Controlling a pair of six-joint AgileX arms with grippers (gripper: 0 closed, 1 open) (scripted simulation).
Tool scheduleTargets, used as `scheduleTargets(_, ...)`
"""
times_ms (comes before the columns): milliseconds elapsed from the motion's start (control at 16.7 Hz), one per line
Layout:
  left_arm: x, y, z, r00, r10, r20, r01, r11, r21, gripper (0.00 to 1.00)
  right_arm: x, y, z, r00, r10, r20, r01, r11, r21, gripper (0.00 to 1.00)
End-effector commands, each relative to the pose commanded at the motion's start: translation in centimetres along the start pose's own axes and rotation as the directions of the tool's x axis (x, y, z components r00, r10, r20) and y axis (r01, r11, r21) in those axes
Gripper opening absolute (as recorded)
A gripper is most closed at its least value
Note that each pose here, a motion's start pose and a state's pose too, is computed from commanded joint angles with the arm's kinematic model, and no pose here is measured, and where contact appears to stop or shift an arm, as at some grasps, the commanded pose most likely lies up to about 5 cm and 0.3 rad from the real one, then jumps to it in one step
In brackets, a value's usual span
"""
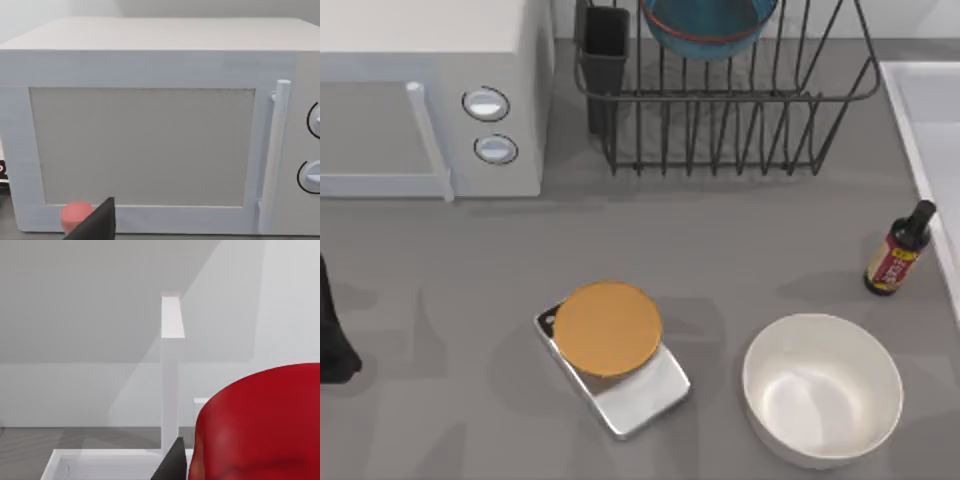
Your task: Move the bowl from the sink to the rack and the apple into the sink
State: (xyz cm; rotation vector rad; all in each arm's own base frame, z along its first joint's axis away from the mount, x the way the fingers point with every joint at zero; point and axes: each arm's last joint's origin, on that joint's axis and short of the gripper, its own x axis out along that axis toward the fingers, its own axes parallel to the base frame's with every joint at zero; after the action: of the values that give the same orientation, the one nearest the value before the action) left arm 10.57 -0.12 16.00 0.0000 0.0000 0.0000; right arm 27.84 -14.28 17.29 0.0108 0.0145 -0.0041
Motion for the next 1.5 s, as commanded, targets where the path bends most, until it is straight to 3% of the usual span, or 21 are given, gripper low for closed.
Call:
scheduleTargets(540,0.0,0.0,0.0,1.0,0.0,0.0,0.0,1.0,0.0,1.0,-0.5,0.2,-10.1,1.0,-0.004,0.025,0.004,1.0,-0.016,0.0)
scheduleTargets(960,0.0,0.0,0.0,1.0,0.0,0.0,0.0,1.0,0.0,1.0,-1.0,0.5,-11.4,1.0,-0.006,0.015,0.006,1.0,-0.011,0.0)
scheduleTargets(1500,0.0,0.0,0.0,1.0,0.0,0.0,0.0,1.0,0.0,1.0,-1.0,0.5,-11.4,1.0,-0.006,0.015,0.006,1.0,-0.011,0.68)
